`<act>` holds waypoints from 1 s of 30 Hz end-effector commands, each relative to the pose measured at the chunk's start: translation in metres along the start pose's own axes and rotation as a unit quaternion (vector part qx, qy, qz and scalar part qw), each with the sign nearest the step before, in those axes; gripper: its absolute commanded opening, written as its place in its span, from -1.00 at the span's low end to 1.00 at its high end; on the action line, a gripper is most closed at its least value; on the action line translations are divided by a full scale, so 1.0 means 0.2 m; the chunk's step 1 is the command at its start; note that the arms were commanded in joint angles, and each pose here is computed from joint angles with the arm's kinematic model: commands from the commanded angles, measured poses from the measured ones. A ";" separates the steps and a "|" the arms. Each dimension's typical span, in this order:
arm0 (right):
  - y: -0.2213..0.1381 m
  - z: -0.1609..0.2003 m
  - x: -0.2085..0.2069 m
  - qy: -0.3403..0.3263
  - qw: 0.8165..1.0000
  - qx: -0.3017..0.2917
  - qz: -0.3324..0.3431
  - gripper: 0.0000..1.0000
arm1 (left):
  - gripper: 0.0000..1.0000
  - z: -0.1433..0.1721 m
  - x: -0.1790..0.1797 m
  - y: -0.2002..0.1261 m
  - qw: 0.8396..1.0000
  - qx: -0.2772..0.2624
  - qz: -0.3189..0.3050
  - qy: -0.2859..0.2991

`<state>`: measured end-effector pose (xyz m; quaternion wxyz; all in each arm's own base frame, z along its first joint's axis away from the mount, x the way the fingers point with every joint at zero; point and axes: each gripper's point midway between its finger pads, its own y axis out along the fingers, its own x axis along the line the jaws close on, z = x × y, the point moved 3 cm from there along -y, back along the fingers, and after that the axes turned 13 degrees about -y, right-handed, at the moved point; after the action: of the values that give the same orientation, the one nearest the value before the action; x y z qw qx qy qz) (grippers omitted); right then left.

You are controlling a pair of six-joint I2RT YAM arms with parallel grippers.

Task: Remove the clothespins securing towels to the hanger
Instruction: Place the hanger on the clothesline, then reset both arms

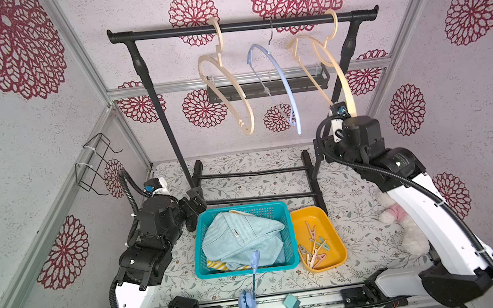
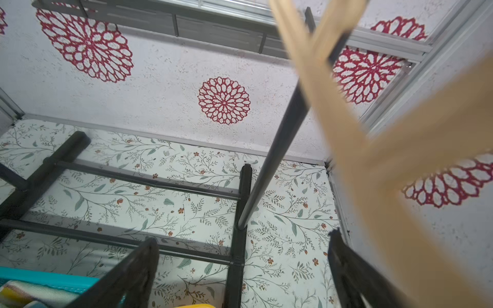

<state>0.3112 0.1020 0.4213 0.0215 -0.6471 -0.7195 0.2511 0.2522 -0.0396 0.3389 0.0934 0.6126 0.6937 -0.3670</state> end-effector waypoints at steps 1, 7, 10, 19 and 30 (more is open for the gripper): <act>-0.01 0.12 -0.01 0.044 0.999 -0.019 0.018 0.98 | 0.95 -0.04 0.21 0.04 0.989 -0.072 -0.117 0.059; 0.19 0.69 0.04 0.022 0.995 -0.010 0.096 0.98 | 0.95 0.07 0.40 0.24 0.961 -0.148 -0.172 0.157; 0.27 0.93 0.01 0.017 0.987 -0.039 0.152 0.97 | 0.94 0.14 0.51 0.31 0.945 -0.200 -0.175 0.188; 0.54 1.40 -0.15 0.057 0.970 -0.044 0.230 0.96 | 0.95 0.26 0.78 0.50 0.952 -0.205 -0.142 0.178; 0.67 1.46 -0.18 0.063 0.973 -0.073 0.209 0.98 | 0.95 0.27 0.81 0.87 0.965 -0.153 -0.068 0.202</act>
<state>0.3224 -0.0238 0.1019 -0.0065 -0.7865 -0.5801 0.2118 0.3357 0.0587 0.1265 -0.0068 0.5527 0.8187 -0.1557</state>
